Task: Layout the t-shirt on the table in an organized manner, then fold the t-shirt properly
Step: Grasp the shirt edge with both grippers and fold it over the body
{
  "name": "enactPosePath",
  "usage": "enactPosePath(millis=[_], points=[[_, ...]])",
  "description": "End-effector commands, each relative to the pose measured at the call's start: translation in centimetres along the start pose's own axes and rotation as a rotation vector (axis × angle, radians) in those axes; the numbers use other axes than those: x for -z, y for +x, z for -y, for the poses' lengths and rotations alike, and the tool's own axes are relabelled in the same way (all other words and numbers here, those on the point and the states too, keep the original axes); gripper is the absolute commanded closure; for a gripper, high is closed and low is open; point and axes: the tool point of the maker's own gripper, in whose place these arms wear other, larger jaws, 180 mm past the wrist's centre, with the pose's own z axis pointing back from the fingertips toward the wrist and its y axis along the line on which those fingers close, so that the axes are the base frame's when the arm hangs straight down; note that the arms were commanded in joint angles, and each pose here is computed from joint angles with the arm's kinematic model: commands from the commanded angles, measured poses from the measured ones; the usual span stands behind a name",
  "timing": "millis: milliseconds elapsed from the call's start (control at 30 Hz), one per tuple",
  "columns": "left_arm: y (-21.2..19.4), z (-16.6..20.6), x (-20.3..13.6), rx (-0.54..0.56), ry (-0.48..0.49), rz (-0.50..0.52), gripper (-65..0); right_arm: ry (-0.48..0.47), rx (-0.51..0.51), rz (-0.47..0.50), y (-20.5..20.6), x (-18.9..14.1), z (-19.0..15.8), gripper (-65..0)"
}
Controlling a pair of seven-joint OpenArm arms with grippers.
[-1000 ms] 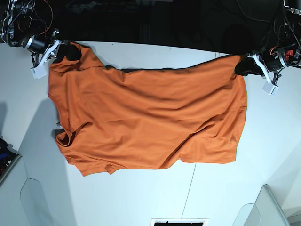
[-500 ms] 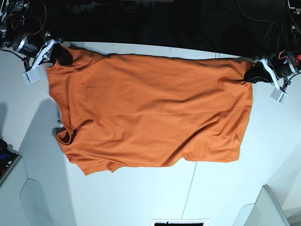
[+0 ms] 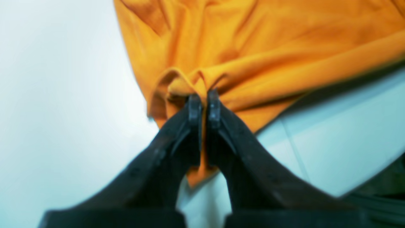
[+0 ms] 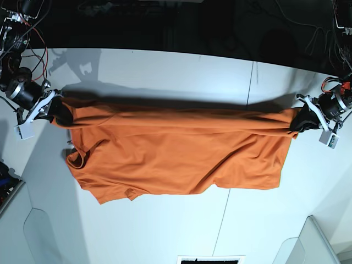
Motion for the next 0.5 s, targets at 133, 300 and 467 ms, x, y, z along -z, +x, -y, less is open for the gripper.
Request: enactPosePath(millis=[133,300,467], points=[[1.0,-1.4,2.4,-0.006,0.0,0.015,0.0,-0.027,0.022,0.064,3.0,0.9,2.1,0.0],[0.3,-1.2,3.1,-0.019,-0.012,-0.012,-12.9,-0.061,0.031,0.03,2.4,1.1,3.1,-17.4],[0.0,-1.1,2.9,-0.05,-0.025,-0.033,-31.2,-0.073,0.039,0.046,2.6,0.7,3.5,-34.7]])
